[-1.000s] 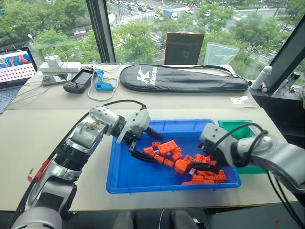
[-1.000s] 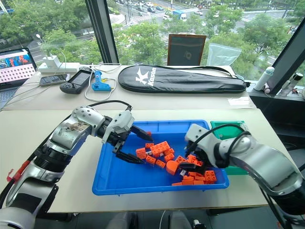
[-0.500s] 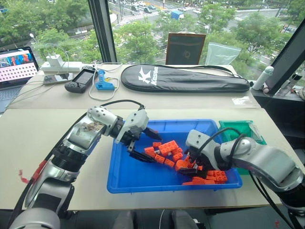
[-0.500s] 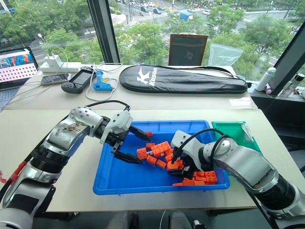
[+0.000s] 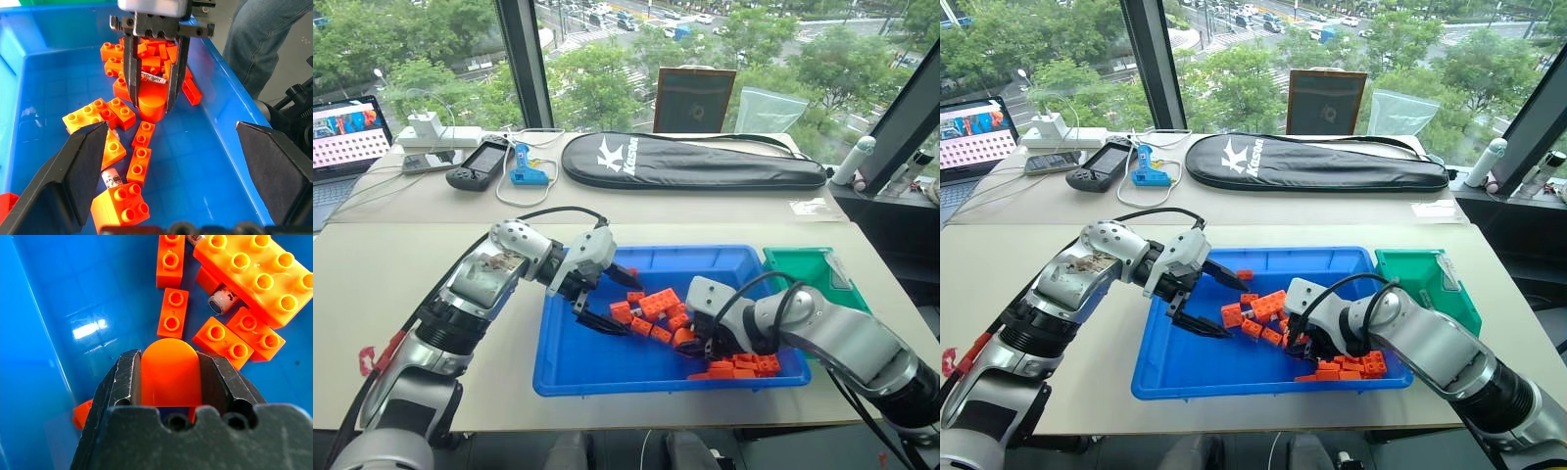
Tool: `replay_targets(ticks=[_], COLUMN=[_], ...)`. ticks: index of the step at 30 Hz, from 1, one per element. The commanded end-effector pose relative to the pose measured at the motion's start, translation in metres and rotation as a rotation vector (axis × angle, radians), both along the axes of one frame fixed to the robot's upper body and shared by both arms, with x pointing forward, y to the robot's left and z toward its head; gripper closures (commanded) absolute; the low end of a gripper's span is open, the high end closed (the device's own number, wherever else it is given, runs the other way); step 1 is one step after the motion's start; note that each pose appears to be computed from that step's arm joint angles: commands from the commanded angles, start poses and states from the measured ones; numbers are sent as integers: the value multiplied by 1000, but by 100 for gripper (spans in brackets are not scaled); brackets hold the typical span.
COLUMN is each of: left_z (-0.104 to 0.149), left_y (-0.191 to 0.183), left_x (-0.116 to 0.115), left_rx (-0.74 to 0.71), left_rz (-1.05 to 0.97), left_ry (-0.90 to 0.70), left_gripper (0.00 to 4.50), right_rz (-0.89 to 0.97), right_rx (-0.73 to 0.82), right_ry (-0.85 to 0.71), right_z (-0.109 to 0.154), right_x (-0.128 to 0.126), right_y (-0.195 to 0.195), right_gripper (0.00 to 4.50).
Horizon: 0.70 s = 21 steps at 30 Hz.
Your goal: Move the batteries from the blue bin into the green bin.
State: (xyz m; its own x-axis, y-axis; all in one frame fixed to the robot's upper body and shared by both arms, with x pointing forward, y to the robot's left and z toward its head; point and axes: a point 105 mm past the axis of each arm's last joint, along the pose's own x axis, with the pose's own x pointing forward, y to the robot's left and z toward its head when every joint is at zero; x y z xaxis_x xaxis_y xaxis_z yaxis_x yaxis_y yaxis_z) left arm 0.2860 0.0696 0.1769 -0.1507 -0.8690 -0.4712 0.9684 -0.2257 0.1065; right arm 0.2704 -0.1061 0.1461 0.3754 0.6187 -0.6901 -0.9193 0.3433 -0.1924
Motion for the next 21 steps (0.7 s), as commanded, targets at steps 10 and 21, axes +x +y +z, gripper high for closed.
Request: replay_targets(ticks=[10,21], left_z=[9,7], left_y=[0,0], left_x=[1,0], left_rx=[6,7], left_rz=[-7,-10], left_ry=[-50,-49], left_gripper=[0,0], right_rz=[-195,-53], right_rx=[-109,-5], right_ry=[-333,-94], right_z=[35,29], right_x=[72,21], right_y=[-61,-32], right_gripper=[112,3])
